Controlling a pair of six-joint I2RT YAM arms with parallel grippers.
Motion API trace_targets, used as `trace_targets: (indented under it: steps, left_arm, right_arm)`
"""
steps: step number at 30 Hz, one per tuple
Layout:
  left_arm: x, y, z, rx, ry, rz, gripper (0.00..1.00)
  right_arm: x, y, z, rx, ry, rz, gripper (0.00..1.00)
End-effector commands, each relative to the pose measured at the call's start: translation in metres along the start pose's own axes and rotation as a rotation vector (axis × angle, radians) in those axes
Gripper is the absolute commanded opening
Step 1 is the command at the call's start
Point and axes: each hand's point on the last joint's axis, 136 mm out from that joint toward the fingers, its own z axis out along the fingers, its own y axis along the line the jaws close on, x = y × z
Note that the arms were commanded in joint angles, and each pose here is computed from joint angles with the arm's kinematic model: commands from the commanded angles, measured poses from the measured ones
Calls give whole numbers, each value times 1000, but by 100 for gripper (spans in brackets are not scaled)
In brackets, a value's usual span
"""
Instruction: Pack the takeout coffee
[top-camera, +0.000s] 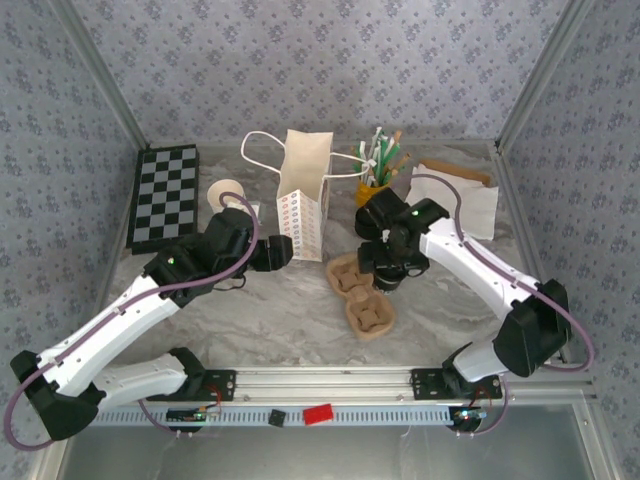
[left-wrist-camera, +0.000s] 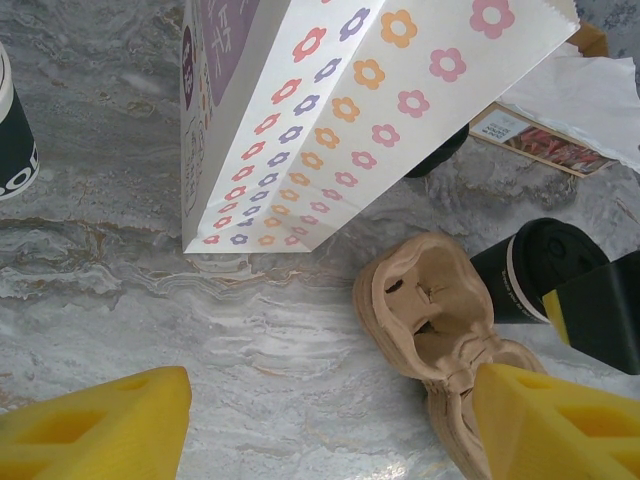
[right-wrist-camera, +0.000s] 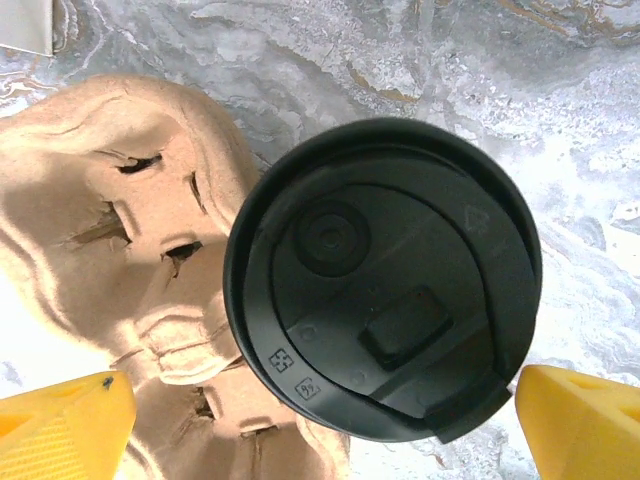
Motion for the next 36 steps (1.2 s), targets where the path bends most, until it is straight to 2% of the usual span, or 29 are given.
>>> trace_targets:
  steps: [1, 5, 11, 17, 22, 27, 32, 36]
  left_arm:
    - [-1, 0, -1, 7, -1, 3, 74]
    - [-1, 0, -2, 10, -1, 2, 75]
    - [1, 1, 0, 7, 3, 0, 75]
    - [-4, -3, 0, 22, -17, -10, 75]
    - [-2, -6, -2, 46, -14, -41, 75]
    - [1, -7, -3, 61, -12, -53, 75]
    - [1, -5, 0, 47, -14, -42, 75]
    - [1, -3, 0, 38, -14, -35, 75]
  right_arm:
    - [15, -12, 3, 25, 54, 42, 100]
    - [16, -14, 3, 23, 27, 60, 99]
    - [31, 3, 14, -18, 57, 42, 96]
    - [27, 28, 4, -52, -3, 26, 94]
    - [32, 6, -17, 9, 11, -26, 93]
    - [33, -14, -30, -23, 23, -54, 94]
    - [12, -14, -22, -42, 6, -133, 99]
    - [-3, -21, -11, -30, 10, -121, 99]
